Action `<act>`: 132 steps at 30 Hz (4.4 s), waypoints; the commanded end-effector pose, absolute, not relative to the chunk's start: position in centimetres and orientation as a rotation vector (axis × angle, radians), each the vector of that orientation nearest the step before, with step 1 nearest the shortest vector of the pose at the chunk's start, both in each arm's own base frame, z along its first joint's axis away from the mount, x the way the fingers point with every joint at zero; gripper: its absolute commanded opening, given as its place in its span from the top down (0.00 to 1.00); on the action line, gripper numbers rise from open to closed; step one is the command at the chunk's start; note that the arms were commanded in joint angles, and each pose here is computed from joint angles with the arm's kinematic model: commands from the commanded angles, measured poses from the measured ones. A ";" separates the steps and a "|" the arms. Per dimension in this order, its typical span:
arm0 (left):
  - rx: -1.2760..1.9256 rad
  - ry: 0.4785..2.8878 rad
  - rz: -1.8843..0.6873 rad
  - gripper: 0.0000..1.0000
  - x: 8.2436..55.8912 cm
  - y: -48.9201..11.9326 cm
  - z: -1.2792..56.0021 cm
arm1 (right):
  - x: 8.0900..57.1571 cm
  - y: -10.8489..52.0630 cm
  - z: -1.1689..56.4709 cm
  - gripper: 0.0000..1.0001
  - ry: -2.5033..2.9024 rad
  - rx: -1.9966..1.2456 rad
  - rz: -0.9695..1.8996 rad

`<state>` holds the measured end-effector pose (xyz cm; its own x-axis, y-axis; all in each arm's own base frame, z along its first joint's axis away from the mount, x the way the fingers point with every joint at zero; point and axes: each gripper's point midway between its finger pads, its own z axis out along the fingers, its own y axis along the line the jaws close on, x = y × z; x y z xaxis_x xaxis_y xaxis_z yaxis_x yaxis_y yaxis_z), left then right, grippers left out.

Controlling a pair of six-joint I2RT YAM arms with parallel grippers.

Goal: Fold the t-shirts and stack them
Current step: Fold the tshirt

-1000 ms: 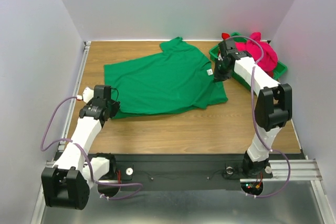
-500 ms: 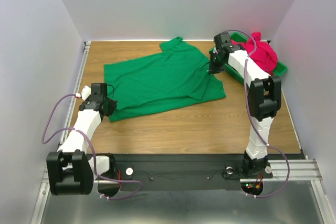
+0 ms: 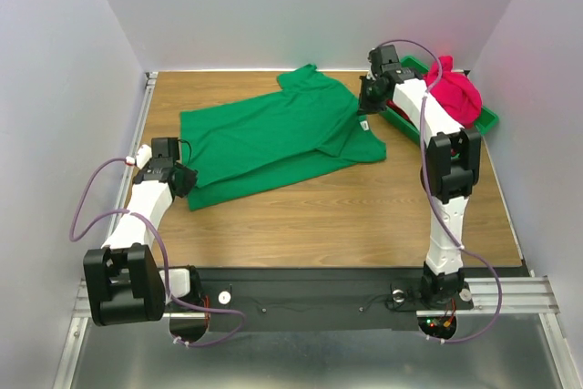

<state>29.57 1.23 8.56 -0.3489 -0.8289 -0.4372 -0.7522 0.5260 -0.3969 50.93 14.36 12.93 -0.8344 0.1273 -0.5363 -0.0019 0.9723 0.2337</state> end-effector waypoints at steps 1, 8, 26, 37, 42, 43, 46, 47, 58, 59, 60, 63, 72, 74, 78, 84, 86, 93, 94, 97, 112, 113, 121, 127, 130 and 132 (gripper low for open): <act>-1.255 2.122 -0.153 1.00 30.5 2.4 10.1 | 52.4 15.3 13.9 1.00 2.499 0.071 0.338; -1.226 2.127 -0.153 1.00 31.5 2.9 10.0 | 52.9 15.9 13.0 0.99 2.511 0.073 0.345; -1.166 2.004 -0.098 0.09 34.0 4.2 14.9 | 47.9 19.6 17.4 0.19 2.487 -0.055 0.490; -0.927 2.155 -0.315 0.09 33.7 -3.6 11.0 | 41.8 23.6 11.6 0.37 2.642 -0.143 0.485; -0.863 2.215 -0.356 0.09 33.4 -5.0 9.4 | 40.8 23.2 9.6 0.42 2.685 -0.135 0.467; -0.856 2.223 -0.354 0.09 33.4 -5.0 9.2 | 40.8 23.2 9.3 0.42 2.687 -0.131 0.462; -0.844 2.250 -0.342 0.09 33.2 -5.1 8.2 | 41.1 23.0 8.5 0.43 2.692 -0.119 0.442; -0.837 2.262 -0.338 0.09 33.0 -5.1 7.8 | 41.3 23.0 8.3 0.43 2.690 -0.119 0.433; -0.837 2.290 -0.324 0.09 32.2 -5.0 6.6 | 42.5 23.2 7.0 0.45 2.693 -0.123 0.407; -0.838 2.292 -0.326 0.09 32.1 -5.1 6.6 | 42.5 23.3 6.6 0.46 2.696 -0.127 0.405; -0.839 2.290 -0.325 0.09 32.1 -5.0 6.6 | 42.5 23.2 6.5 0.46 2.699 -0.127 0.403; -0.838 2.294 -0.322 0.09 31.8 -5.0 6.4 | 43.0 23.6 6.1 0.46 2.696 -0.142 0.410; -0.829 2.345 -0.283 0.09 29.7 -4.6 4.8 | 44.9 24.1 6.5 0.48 2.650 -0.137 0.407; -0.826 2.346 -0.277 0.09 29.2 -4.5 4.7 | 45.1 24.2 6.2 0.48 2.653 -0.146 0.407; -0.835 2.358 -0.276 0.09 28.3 -4.5 4.2 | 45.2 24.2 5.4 0.51 2.668 -0.149 0.403; -0.840 2.355 -0.277 0.09 28.2 -4.5 4.2 | 46.1 24.6 6.1 0.77 2.637 -0.148 0.403; -0.839 2.363 -0.272 0.09 28.2 -4.4 4.0 | 46.5 24.8 6.5 0.87 2.625 -0.146 0.408; -0.841 2.371 -0.267 0.09 28.1 -4.4 3.7 | 48.2 25.9 8.3 0.93 2.565 -0.145 0.432; -0.841 2.372 -0.269 0.09 28.0 -4.5 3.7 | 48.6 26.3 8.5 0.93 2.555 -0.149 0.440; -0.840 2.379 -0.267 0.09 27.8 -4.5 3.5 | 49.3 27.1 8.4 0.92 2.546 -0.152 0.462; -0.837 2.388 -0.268 0.09 27.8 -4.5 3.3 | 50.6 33.2 13.1 0.40 2.397 -0.311 0.643; -0.838 2.391 -0.267 0.09 27.8 -4.5 3.3 | 50.7 33.0 13.4 0.37 2.394 -0.307 0.638; -0.837 2.395 -0.271 0.09 27.7 -4.6 3.1 | 50.6 29.9 17.5 0.27 2.328 -0.207 0.484; -0.831 2.397 -0.278 0.09 27.7 -4.7 2.9 | 48.2 27.0 14.3 0.25 2.441 -0.124 0.439; -0.827 2.400 -0.278 0.09 27.7 -4.7 2.9 | 47.4 26.2 13.2 0.23 2.477 -0.098 0.442; -0.823 2.399 -0.277 0.09 27.8 -4.7 2.9 | 47.3 26.1 12.9 0.22 2.488 -0.091 0.451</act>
